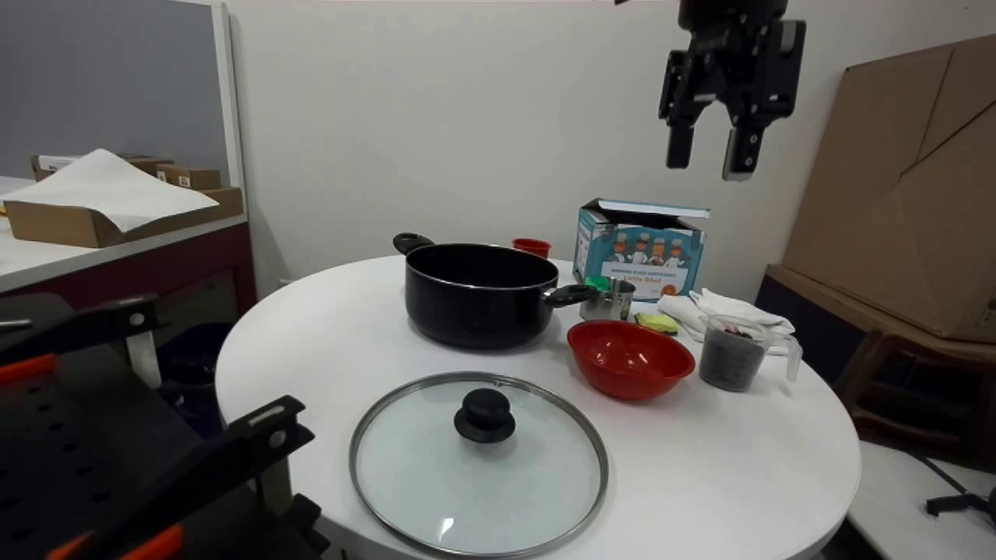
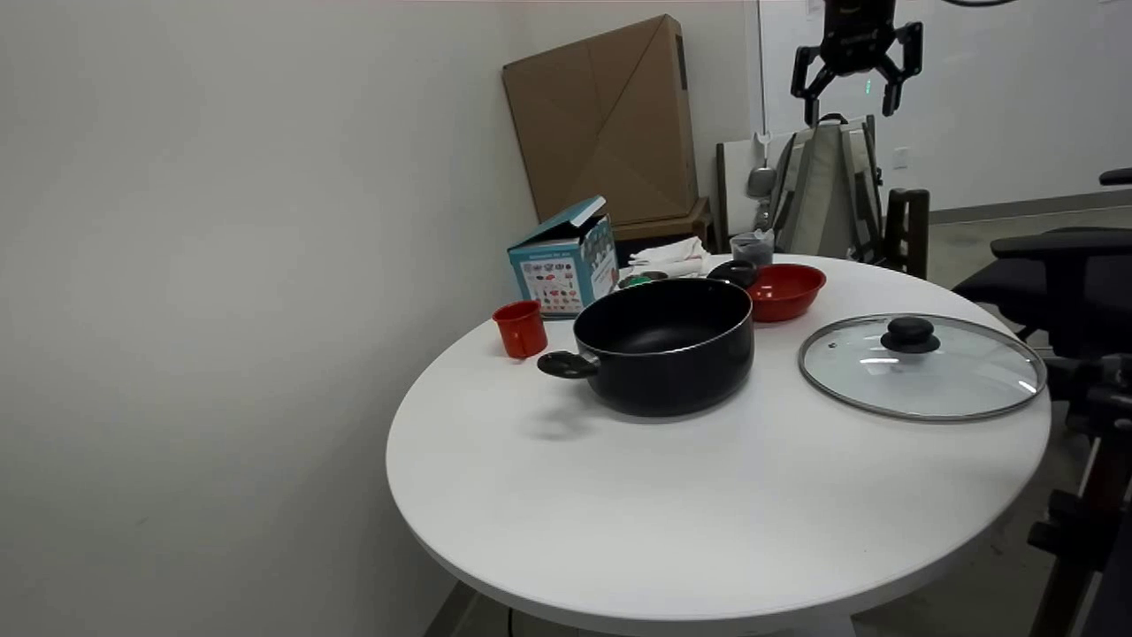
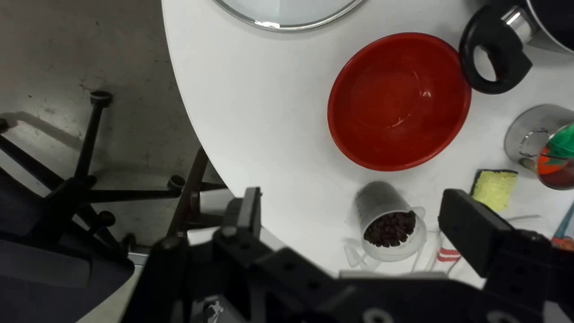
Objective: Move the orange bowl away from the jar
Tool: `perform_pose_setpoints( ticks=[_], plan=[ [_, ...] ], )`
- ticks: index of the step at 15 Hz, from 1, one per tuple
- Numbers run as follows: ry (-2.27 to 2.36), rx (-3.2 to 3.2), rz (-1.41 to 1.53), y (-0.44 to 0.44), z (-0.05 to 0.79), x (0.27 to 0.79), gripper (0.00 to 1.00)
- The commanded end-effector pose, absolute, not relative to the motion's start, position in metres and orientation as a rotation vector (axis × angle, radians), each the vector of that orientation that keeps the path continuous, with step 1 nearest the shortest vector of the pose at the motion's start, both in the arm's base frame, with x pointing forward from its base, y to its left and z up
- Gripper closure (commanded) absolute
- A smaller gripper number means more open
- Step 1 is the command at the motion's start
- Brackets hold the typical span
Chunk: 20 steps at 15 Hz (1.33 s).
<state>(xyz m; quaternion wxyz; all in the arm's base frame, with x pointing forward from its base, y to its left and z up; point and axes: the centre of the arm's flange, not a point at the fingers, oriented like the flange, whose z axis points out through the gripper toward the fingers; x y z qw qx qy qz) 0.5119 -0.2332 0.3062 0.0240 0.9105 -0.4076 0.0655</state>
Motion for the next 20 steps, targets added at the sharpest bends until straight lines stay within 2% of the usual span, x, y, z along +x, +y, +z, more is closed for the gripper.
perform_pose_setpoints(
  ticks=[1,11,20],
  plan=[
    [-1.259,2.81,0.126,-0.222,0.26,0.55,0.0],
    [-1.16,2.794,0.034,-0.206,0.17,0.6,0.0],
    [-1.299,2.764,0.037,-0.232,0.113,0.603,0.0]
  ],
)
